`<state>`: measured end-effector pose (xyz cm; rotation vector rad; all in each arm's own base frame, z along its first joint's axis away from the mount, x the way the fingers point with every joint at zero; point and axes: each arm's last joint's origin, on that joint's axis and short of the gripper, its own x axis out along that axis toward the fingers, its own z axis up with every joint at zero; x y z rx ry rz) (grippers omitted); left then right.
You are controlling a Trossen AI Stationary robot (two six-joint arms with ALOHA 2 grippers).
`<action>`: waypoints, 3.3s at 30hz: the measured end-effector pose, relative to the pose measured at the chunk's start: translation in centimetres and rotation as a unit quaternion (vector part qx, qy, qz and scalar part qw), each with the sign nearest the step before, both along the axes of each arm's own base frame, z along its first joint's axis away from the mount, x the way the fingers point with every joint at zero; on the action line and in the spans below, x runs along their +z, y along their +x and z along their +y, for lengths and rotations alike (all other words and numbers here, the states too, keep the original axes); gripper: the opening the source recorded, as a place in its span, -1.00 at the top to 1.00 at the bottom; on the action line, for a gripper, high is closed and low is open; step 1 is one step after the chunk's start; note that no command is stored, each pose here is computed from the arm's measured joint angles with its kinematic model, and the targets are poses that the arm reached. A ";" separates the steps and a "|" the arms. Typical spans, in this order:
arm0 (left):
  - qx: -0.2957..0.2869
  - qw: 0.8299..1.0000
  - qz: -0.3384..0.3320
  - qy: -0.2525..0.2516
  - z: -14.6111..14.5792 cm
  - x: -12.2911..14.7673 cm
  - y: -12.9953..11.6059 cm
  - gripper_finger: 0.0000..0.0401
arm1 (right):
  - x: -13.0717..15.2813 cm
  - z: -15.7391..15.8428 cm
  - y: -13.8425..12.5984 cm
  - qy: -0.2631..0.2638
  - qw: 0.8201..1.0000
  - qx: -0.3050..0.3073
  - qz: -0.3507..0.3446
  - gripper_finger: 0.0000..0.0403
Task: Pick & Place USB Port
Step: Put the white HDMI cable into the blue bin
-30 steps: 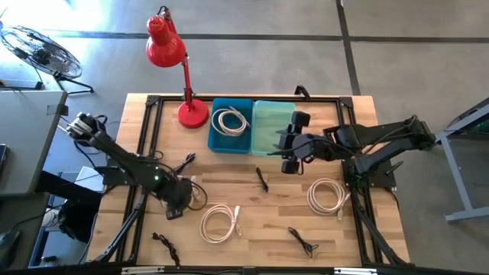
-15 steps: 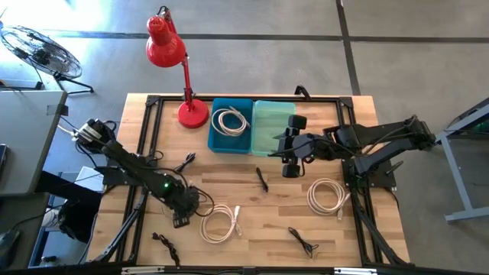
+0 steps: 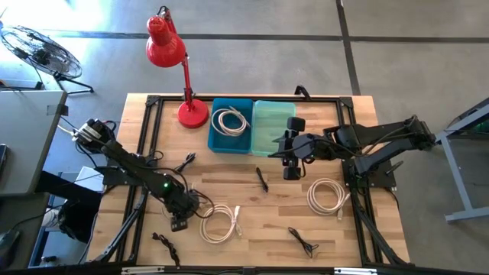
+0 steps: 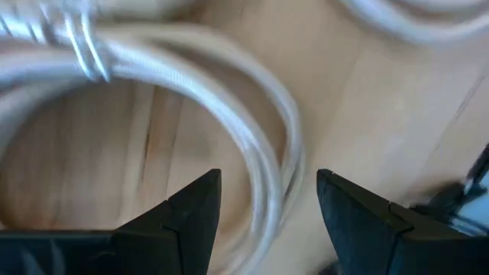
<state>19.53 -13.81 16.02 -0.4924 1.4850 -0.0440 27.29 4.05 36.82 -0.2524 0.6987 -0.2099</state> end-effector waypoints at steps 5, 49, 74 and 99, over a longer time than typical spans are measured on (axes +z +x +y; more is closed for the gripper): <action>0.003 0.999 -0.026 0.045 0.2 -0.2 0.2 -0.06 | 0.0 0.0 0.0 0.000 1.000 0.000 0.000 0.09; -0.206 0.800 -0.071 0.560 3.7 15.2 4.5 0.96 | -0.4 0.0 -0.3 0.021 0.999 -0.016 0.017 0.09; -0.217 0.882 -0.122 0.401 26.9 13.7 10.6 0.96 | -0.8 -0.5 -1.0 -0.004 0.995 -0.096 0.036 0.09; -0.250 0.935 -0.061 0.244 31.0 2.2 14.2 0.94 | -0.9 -0.6 -1.2 -0.017 0.994 -0.103 0.044 0.09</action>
